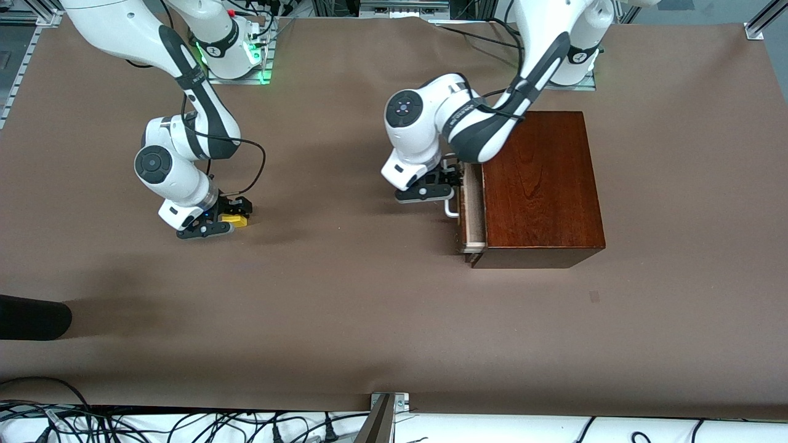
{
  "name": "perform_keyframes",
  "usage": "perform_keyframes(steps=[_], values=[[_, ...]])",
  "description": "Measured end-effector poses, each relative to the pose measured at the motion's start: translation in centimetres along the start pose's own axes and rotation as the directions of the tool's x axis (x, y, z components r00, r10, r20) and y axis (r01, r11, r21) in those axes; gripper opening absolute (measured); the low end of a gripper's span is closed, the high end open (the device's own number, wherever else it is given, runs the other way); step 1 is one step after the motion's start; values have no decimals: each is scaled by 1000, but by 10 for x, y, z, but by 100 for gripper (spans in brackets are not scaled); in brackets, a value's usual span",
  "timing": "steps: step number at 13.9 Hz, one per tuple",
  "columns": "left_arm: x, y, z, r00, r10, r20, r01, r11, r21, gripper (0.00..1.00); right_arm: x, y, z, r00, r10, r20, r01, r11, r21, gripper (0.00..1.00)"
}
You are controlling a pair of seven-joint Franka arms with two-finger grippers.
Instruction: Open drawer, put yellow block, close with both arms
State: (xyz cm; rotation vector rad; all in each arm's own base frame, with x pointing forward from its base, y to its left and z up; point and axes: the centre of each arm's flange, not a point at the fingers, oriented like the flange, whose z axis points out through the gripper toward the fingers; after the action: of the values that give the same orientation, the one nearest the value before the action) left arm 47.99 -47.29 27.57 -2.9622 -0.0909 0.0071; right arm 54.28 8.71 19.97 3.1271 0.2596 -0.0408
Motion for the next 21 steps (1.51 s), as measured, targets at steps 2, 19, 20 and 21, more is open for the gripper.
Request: perform_keyframes(steps=[2,19,20,21], values=[[5,11,-4,1000,-6,-6,6,1000,-20,100,0,0,0,1000,2,-2,-2,1000,0,55],[55,-114,-199,997,51,-58,-51,999,10,100,79,-20,-206,985,-159,73,159,987,14,56],[68,-150,-215,997,61,-55,-61,998,4,100,78,-37,-214,974,-210,86,208,978,26,56],[81,-185,-228,996,77,-53,-77,997,-5,100,77,-58,-222,960,-265,92,263,964,39,56]])
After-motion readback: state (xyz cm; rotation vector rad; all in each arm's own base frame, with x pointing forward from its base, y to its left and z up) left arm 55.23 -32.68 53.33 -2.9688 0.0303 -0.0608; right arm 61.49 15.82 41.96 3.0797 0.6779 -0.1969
